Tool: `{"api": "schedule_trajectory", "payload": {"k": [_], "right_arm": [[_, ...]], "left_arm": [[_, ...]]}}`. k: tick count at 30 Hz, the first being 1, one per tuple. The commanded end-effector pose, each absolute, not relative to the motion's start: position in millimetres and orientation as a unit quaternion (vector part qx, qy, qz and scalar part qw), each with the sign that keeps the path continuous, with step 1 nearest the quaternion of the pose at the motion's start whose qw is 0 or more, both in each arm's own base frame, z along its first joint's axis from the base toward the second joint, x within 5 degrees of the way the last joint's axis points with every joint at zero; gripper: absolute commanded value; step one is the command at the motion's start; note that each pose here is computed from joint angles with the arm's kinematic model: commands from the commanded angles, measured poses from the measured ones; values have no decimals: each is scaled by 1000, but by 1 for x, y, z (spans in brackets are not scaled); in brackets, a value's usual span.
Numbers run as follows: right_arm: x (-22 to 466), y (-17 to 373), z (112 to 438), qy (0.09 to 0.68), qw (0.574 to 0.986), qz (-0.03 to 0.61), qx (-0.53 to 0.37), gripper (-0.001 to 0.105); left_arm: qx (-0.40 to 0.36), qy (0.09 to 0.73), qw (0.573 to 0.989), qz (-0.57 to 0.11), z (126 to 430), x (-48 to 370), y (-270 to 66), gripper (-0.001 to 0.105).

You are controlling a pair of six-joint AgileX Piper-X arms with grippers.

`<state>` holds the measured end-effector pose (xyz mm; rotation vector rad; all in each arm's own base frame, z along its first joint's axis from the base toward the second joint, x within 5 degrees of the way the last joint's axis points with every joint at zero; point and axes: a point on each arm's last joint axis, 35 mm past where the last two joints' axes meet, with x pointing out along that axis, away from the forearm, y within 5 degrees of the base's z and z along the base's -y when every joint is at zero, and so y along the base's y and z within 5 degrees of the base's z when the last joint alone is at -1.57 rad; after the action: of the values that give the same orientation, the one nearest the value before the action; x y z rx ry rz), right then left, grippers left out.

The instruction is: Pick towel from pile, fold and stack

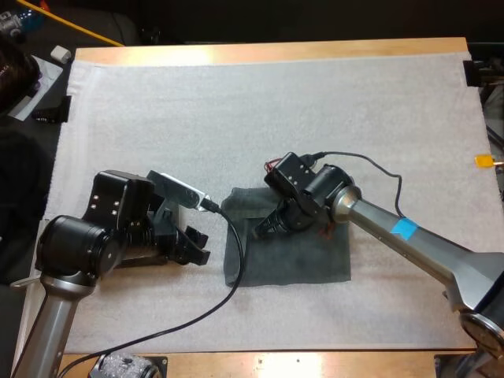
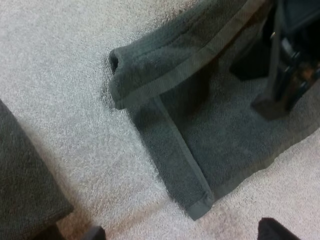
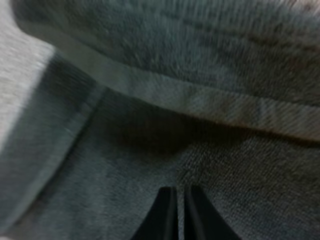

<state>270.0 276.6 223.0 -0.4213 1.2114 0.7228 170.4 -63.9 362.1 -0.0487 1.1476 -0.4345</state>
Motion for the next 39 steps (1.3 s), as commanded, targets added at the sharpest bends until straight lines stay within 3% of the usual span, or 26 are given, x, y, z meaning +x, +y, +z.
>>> {"api": "schedule_trajectory", "payload": {"k": [1, 12, 24, 27, 33, 39], "right_arm": [[269, 280, 214, 556, 735, 337, -195, 0], [284, 294, 176, 568, 731, 326, -193, 0], [297, 300, 156, 562, 756, 280, -182, 0], [297, 305, 153, 561, 753, 294, -180, 0], [310, 313, 144, 535, 789, 263, -146, 0], [335, 319, 155, 467, 852, 225, -76, 0]], "left_arm": [[-26, 538, 817, -204, 364, 169, -64, 58], [-31, 540, 816, -205, 363, 169, -64, 58], [-33, 541, 815, -207, 364, 168, -64, 58], [-32, 543, 814, -204, 362, 170, -65, 58], [-33, 544, 813, -205, 362, 170, -65, 58], [-33, 546, 811, -206, 362, 169, -64, 58]]}}
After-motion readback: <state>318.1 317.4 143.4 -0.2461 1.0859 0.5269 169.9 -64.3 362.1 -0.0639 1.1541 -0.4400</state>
